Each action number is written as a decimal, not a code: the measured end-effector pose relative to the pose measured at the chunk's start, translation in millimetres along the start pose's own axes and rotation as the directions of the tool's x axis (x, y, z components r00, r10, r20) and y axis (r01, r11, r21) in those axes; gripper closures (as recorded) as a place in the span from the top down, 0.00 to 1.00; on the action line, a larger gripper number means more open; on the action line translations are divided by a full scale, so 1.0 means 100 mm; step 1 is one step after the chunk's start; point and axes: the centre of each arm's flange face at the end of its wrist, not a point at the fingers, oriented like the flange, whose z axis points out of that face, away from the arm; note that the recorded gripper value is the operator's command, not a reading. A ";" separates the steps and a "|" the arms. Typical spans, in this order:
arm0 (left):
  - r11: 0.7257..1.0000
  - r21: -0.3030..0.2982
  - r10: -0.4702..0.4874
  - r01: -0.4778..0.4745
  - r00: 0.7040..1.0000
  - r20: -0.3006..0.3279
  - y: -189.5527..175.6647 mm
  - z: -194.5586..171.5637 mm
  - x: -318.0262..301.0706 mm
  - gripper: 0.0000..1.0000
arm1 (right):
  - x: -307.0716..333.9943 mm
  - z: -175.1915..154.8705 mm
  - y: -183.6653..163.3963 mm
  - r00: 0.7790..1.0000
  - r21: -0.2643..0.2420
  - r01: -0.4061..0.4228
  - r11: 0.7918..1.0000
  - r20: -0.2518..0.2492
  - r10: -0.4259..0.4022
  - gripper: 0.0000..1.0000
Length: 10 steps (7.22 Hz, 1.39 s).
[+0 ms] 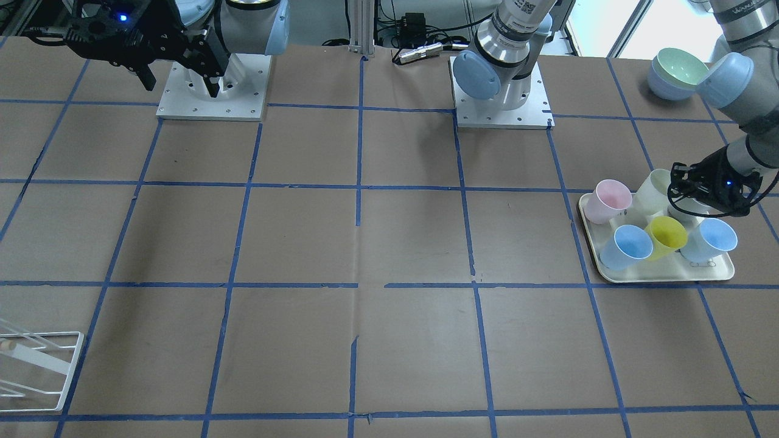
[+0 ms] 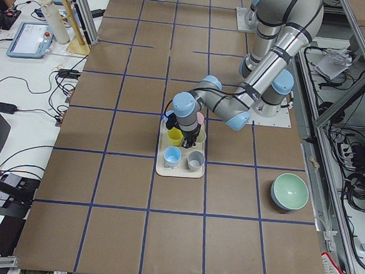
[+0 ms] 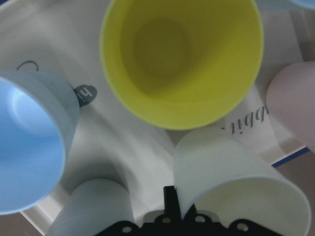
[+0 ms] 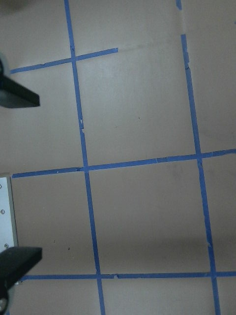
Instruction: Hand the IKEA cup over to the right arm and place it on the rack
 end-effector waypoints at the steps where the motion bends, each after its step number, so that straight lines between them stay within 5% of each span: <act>1: 1.000 -0.004 -0.001 0.001 1.000 -0.016 0.04 -0.24 0.03 0.00 | 0.00 -0.01 0.00 1.000 0.002 -0.002 1.000 0.001 0.002 1.00; 3: 1.000 -0.001 -0.029 0.029 0.994 -0.101 0.12 -0.88 0.15 0.00 | -0.01 -0.03 0.00 1.000 0.002 -0.003 1.000 0.005 0.003 1.00; 5: 0.985 0.055 -0.144 0.164 0.954 -0.264 0.03 -1.45 0.50 0.00 | -0.02 -0.04 0.01 1.000 0.002 -0.005 1.000 0.014 0.005 1.00; 6: 0.970 0.079 -0.187 0.230 0.914 -0.361 -0.13 -1.61 0.75 0.00 | -0.03 -0.04 0.03 1.000 0.002 -0.004 1.000 0.015 0.003 1.00; 8: 0.933 0.103 -0.229 0.345 0.789 -0.570 -0.72 -1.78 1.43 0.00 | -0.03 -0.09 0.06 1.000 0.018 0.001 1.000 0.014 -0.001 1.00; 9: 0.918 0.102 -0.226 0.384 0.717 -0.660 -1.01 -1.86 1.81 0.00 | -0.05 -0.10 0.05 0.999 0.020 0.004 1.000 0.037 -0.005 1.00; 10: 0.904 0.100 -0.214 0.416 0.641 -0.737 -1.26 -1.96 2.18 0.00 | -0.12 -0.10 0.03 0.994 0.014 0.005 1.000 0.110 -0.007 1.00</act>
